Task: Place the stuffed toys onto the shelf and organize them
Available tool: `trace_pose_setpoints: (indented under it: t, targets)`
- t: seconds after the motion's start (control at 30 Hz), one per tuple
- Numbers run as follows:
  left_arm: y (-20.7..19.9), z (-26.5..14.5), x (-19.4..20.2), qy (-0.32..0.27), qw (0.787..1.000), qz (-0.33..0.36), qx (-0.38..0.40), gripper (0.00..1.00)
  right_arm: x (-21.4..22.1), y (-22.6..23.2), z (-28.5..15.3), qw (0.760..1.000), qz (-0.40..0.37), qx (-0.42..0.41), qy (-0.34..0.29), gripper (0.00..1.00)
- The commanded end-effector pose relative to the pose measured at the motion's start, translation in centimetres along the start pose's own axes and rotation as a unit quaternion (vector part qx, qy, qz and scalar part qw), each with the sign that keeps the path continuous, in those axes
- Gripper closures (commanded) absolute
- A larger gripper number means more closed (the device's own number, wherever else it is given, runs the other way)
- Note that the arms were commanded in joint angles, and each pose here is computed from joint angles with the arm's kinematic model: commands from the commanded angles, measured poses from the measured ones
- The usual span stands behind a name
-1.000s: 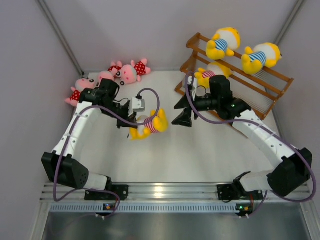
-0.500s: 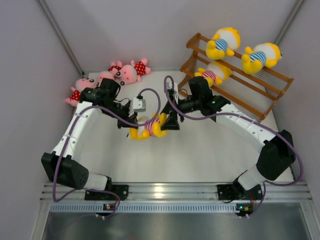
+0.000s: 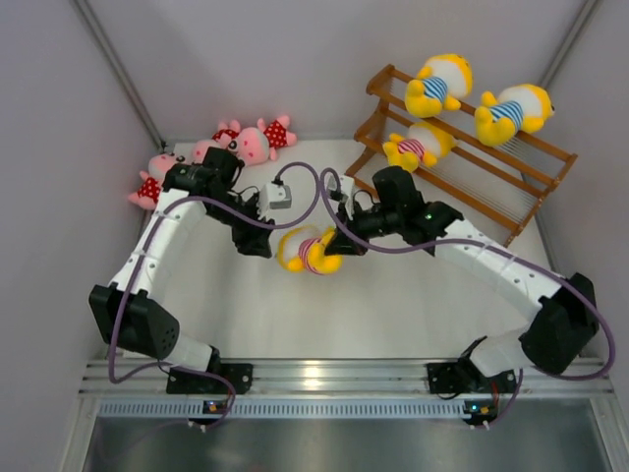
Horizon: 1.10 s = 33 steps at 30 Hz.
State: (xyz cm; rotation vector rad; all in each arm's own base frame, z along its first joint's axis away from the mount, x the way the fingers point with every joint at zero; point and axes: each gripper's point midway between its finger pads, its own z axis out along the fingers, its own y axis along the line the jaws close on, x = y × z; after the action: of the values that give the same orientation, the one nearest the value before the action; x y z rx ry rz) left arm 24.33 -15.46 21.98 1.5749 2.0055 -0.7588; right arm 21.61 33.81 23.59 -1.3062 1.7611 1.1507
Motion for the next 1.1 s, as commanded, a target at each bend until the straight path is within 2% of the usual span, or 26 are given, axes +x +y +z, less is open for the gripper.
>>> trace_pose_setpoints:
  t: [0.0,0.07,0.1,0.17,0.2,0.27,0.47,0.57,0.67,0.8,0.97,1.03,1.07]
  targets:
    - [0.6,-0.5,0.1,0.02,0.998,-0.062,-0.015,0.4,0.0,-2.3,-4.8,0.985,-0.013,0.175,0.009,1.0]
    - [1.0,-0.4,0.2,0.026,0.996,-0.077,-0.021,0.39,-0.5,-2.7,-7.6,0.973,-0.01,0.23,-0.005,1.0]
    - [1.1,-0.4,0.2,0.026,0.996,-0.079,-0.023,0.39,0.2,-4.4,-9.6,0.957,0.009,0.289,0.001,1.0]
    - [1.4,-0.3,0.3,0.028,0.996,-0.083,-0.026,0.39,0.6,-5.3,-12.4,0.937,0.021,0.348,0.005,1.0]
    - [1.5,-0.3,0.2,0.028,0.996,-0.084,-0.027,0.39,1.6,-6.3,-14.3,0.92,0.036,0.391,0.021,1.0]
    - [1.5,-0.2,0.3,0.029,0.995,-0.087,-0.026,0.39,2.1,-6.8,-16.3,0.905,0.044,0.423,0.024,1.0]
    - [1.6,-0.3,0.3,0.031,0.995,-0.088,-0.03,0.39,2.8,-9.0,-23.0,0.829,0.053,0.556,0.019,1.0]
    - [1.6,-0.4,0.3,0.032,0.995,-0.088,-0.031,0.39,2.0,-9.3,-24.6,0.809,0.054,0.585,-0.001,1.0]
    - [1.6,-0.4,0.4,0.034,0.995,-0.086,-0.034,0.39,0.9,-8.8,-25.7,0.8,0.046,0.598,-0.032,1.0]
    - [1.6,-0.5,0.5,0.035,0.995,-0.086,-0.035,0.39,-0.3,-8.4,-28.2,0.766,0.037,0.639,-0.066,1.0]
    - [1.6,-0.4,0.3,0.033,0.995,-0.086,-0.032,0.39,0.9,-8.5,-29.8,0.73,0.033,0.679,-0.069,1.0]
    - [1.7,-0.4,0.2,0.031,0.995,-0.085,-0.033,0.39,0.5,-8.7,-30.3,0.718,0.019,0.689,-0.096,1.0]
    - [1.7,-0.5,0.2,0.031,0.995,-0.086,-0.033,0.39,1.9,-9.4,-30.3,0.708,0.018,0.7,-0.085,1.0]
